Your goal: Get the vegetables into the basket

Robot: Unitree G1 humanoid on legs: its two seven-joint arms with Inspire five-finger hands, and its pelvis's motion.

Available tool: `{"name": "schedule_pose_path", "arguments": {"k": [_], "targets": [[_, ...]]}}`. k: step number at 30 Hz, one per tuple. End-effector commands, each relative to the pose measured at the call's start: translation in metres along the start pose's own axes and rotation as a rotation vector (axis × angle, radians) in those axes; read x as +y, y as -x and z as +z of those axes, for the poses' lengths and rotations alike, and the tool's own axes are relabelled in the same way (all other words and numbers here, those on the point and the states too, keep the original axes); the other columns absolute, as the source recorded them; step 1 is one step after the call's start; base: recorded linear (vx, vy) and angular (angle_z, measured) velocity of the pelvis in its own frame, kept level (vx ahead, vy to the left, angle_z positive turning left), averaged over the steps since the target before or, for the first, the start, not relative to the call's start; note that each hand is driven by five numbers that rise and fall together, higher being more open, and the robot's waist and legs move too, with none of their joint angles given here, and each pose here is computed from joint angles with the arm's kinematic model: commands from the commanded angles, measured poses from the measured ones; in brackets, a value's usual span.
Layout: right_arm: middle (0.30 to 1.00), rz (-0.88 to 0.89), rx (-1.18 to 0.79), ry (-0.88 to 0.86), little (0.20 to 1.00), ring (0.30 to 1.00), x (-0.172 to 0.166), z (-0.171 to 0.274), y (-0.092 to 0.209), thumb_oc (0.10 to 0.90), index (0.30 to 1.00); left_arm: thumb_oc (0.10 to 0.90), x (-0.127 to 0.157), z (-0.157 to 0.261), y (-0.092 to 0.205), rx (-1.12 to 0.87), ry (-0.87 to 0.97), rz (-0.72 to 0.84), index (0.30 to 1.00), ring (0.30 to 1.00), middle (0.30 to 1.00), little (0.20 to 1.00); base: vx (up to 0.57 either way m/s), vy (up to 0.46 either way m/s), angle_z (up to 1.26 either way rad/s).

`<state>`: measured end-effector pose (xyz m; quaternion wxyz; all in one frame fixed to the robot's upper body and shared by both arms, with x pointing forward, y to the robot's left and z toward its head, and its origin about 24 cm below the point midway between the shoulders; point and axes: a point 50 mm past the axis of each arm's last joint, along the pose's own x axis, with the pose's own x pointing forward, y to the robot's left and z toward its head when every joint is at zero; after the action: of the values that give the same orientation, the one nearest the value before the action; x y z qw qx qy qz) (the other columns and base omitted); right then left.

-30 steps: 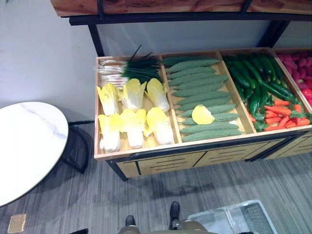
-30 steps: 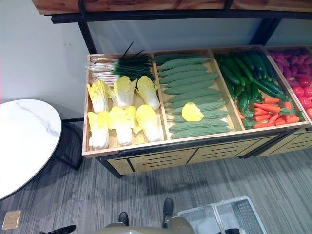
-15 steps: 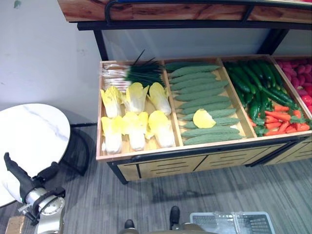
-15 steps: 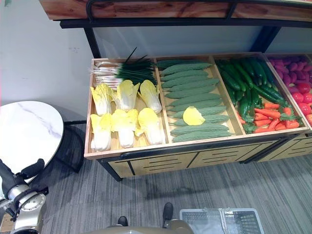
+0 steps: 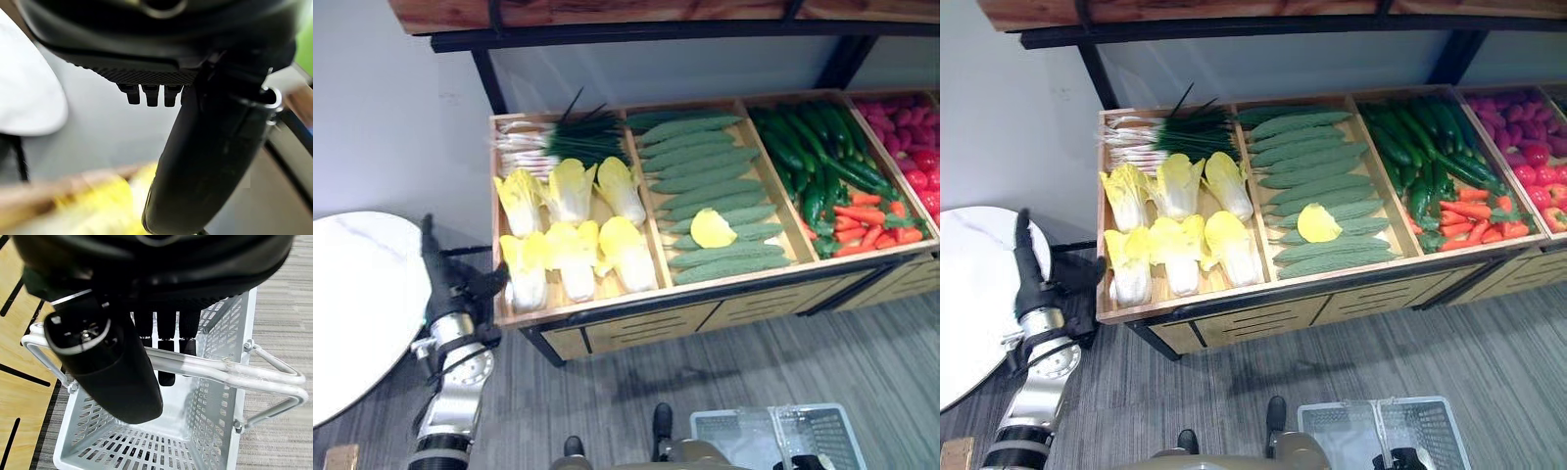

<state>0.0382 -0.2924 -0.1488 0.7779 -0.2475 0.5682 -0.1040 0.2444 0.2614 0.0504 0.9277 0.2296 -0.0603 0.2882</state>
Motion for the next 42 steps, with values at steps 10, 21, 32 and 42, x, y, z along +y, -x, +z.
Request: {"name": "schedule_pose_path", "arguments": {"k": [10, 21, 32, 42], "targets": [[0.300, -0.025, -0.011, 0.086, 0.300, 0.300, -0.009, 0.003, -0.002, 0.400, 0.300, 0.900, -0.019, 0.047, -0.027, -0.212, 0.030, -0.028, 1.000, 1.000, 1.000, 1.000, 0.00, -0.008, -0.12], [0.300, -0.040, -0.024, 0.055, 0.300, 0.300, -0.008, 0.010, -0.004, 0.400, 0.300, 0.900, -0.046, 0.021, -0.012, -0.094, -0.031, -0.186, 1.000, 1.000, 1.000, 1.000, 0.00, -0.002, -0.01], [0.300, -0.045, -0.027, 0.038, 0.300, 0.300, -0.007, 0.010, -0.003, 0.400, 0.300, 0.900, -0.052, 0.025, -0.004, -0.166, -0.080, -0.286, 1.000, 1.000, 1.000, 1.000, 0.00, -0.002, -0.02], [0.300, -0.028, -0.007, 0.028, 0.300, 0.300, 0.001, 0.004, -0.001, 0.400, 0.300, 0.900, -0.024, 0.066, -0.016, -0.354, -0.021, -0.094, 1.000, 1.000, 1.000, 1.000, 0.00, 0.000, 0.00]]}}
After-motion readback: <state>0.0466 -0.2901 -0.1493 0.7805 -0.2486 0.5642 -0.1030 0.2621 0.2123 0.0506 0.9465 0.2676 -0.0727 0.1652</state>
